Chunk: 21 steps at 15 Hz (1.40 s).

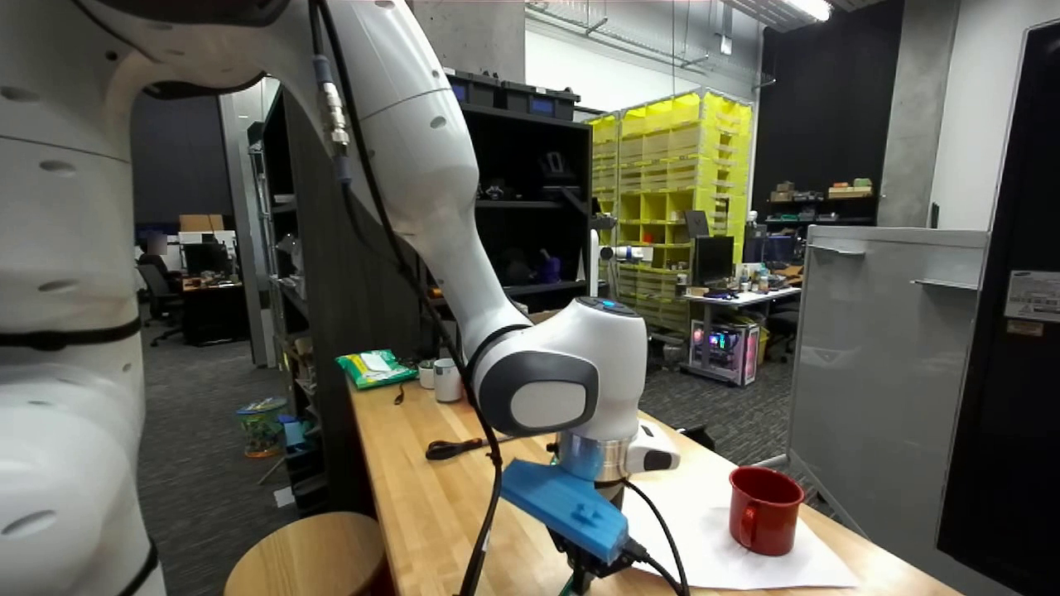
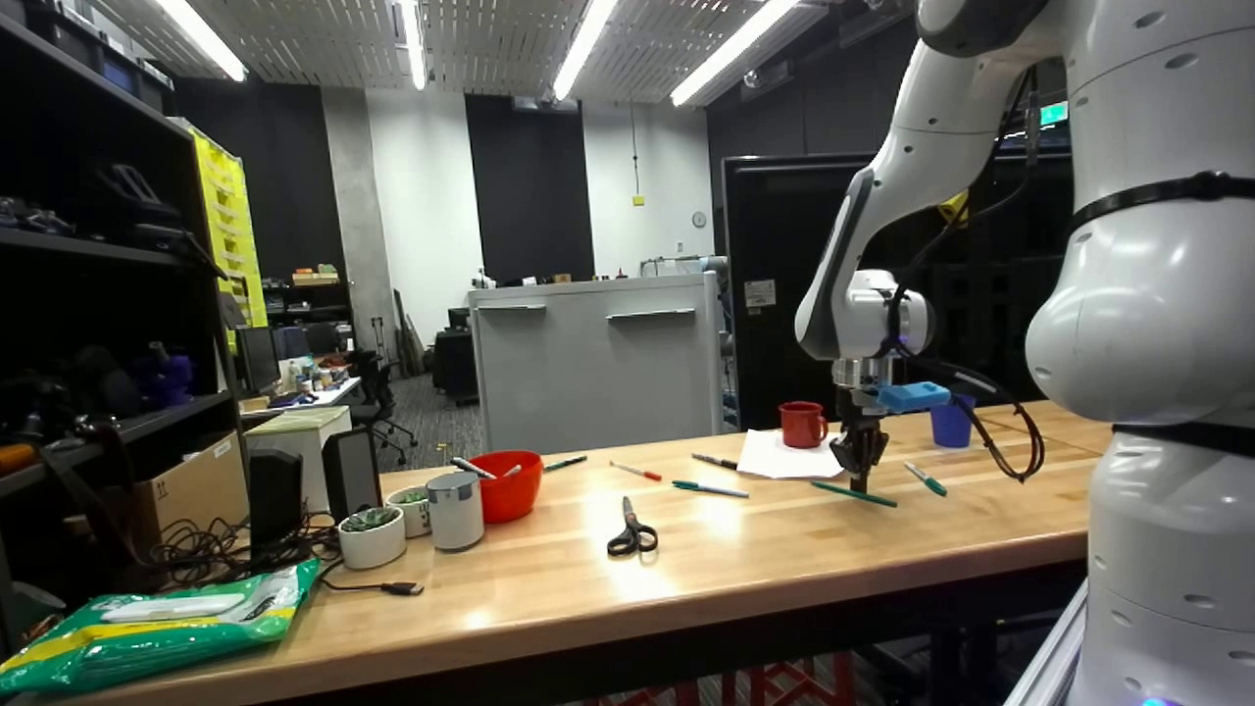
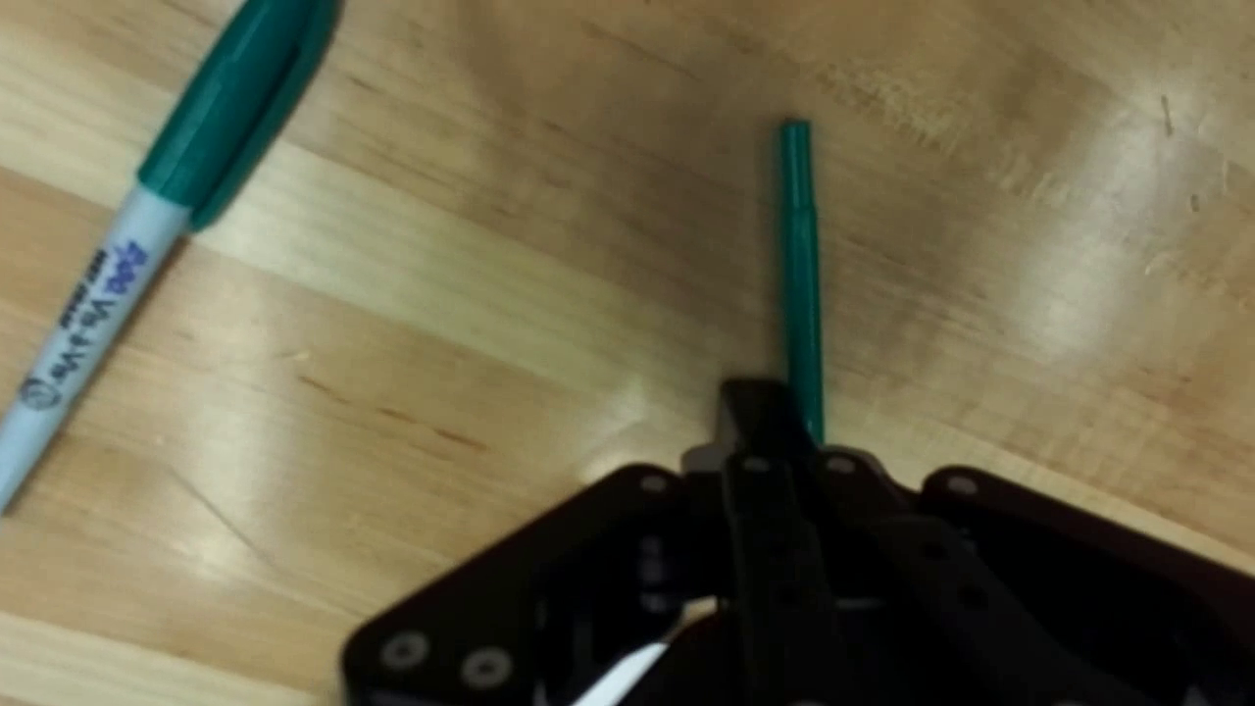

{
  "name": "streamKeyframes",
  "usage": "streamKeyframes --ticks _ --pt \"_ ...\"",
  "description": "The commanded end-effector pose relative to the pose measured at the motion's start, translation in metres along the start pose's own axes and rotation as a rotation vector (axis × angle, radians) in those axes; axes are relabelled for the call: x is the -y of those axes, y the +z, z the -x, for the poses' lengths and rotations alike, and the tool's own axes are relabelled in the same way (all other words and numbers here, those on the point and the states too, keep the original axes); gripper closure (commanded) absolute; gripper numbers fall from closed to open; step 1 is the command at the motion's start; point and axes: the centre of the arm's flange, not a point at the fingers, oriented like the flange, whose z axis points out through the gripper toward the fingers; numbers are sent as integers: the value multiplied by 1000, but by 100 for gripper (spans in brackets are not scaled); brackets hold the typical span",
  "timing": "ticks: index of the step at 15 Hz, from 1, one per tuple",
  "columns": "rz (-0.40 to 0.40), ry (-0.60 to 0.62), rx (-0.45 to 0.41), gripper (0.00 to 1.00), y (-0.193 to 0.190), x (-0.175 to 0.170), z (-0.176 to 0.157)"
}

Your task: Take the green pen out of the orange mug and place it on the right side of the counter.

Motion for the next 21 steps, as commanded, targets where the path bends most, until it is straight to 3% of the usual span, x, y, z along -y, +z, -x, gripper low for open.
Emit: streamKeyframes --ticks 1,21 --pt "-1 0 -15 100 -6 18 13" --pt "5 -35 -26 100 -7 48 26"
